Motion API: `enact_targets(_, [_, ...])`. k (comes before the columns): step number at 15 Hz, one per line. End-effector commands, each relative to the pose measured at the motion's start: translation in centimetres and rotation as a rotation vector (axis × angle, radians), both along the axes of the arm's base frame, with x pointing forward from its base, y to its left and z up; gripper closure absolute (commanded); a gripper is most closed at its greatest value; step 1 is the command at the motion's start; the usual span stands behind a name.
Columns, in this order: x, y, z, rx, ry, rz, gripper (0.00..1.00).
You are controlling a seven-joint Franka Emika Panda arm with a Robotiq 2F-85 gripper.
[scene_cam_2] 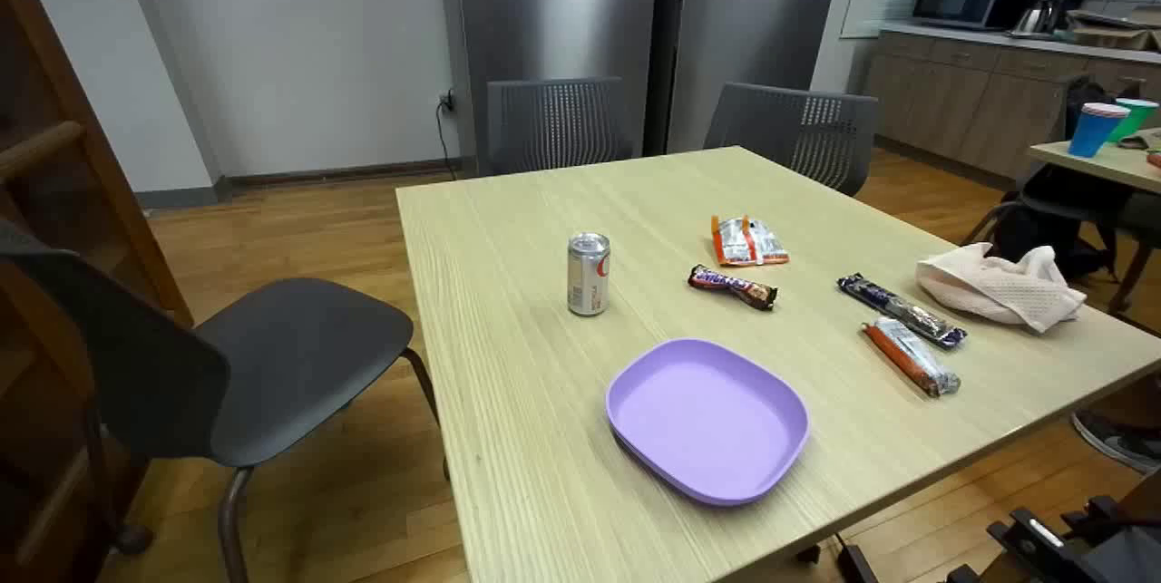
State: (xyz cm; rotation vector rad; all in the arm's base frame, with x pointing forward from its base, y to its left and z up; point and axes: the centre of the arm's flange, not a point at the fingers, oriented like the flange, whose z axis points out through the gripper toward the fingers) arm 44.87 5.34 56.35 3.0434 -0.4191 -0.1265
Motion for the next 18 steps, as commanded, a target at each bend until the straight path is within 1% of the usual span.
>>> enact_targets(1, [0.0,0.0,0.0,0.000,0.000,0.000,0.00])
enact_targets(3, [0.3,0.0,-0.5,-0.015,-0.018,0.002,0.00])
enact_targets(4, [0.5,0.0,-0.8,-0.018,-0.019,0.006,0.00])
enact_targets(5, [0.0,0.0,-0.4,-0.018,-0.020,0.007,0.00])
enact_targets(9, [0.8,-0.2,-1.3,-0.014,-0.021,0.019,0.00])
enact_targets(18, [3.6,-1.0,-5.1,-0.012,0.022,0.028,0.00])
